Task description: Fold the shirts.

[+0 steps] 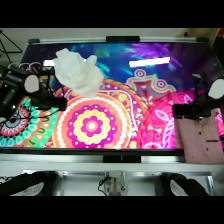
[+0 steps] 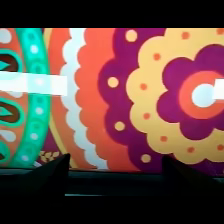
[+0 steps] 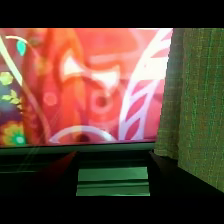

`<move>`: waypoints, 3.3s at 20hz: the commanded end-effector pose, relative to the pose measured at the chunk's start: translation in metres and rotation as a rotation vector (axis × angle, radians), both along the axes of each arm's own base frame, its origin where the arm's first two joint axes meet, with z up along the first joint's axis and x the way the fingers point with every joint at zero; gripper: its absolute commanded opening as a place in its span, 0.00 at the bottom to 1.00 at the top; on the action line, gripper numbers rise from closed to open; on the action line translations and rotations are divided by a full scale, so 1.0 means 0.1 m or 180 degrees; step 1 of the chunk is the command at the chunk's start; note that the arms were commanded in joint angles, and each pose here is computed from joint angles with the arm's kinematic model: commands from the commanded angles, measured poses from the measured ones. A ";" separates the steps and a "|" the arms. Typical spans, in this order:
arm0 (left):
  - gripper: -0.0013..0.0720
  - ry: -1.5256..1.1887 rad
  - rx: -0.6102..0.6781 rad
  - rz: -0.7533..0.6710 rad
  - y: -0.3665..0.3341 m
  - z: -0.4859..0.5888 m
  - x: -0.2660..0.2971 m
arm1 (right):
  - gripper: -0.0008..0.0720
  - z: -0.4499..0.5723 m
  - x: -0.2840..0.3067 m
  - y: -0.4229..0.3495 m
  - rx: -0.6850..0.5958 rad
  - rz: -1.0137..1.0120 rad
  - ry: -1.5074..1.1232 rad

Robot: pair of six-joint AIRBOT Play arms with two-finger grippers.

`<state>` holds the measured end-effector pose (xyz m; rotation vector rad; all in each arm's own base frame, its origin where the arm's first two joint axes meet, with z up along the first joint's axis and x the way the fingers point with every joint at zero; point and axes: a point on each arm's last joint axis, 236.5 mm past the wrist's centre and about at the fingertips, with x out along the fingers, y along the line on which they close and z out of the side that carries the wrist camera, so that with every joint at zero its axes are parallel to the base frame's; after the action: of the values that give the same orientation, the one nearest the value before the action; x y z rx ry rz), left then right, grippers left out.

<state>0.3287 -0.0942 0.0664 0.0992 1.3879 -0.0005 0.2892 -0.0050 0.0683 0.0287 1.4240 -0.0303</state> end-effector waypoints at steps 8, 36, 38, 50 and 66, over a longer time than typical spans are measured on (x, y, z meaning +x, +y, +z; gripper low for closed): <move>0.94 -0.0475 -0.0176 -0.0059 -0.14 0.09 0.34 | 0.75 0.07 0.34 0.00 -0.0001 -0.0005 -0.0460; 0.09 -0.1427 -0.1717 0.0478 -0.58 -0.58 2.67 | 0.74 0.25 0.66 0.39 0.0527 0.0056 -0.0957; 0.09 -0.1800 -0.1693 0.0005 -0.75 0.21 2.52 | 0.74 0.36 0.63 0.28 0.0345 0.0176 -0.1060; 0.09 -0.3503 -0.2542 -0.1607 -1.75 3.68 -0.01 | 0.74 2.80 -0.14 -0.12 -0.0338 0.0091 -0.3134; 0.09 -0.1062 -0.0924 -0.1461 -1.21 0.82 -0.11 | 0.87 -0.28 -0.06 1.50 0.2241 0.0059 -0.0737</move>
<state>0.3317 -0.2332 0.1651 0.1238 0.9242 -0.5810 0.2739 0.1154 0.0796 0.3886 1.1133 0.4076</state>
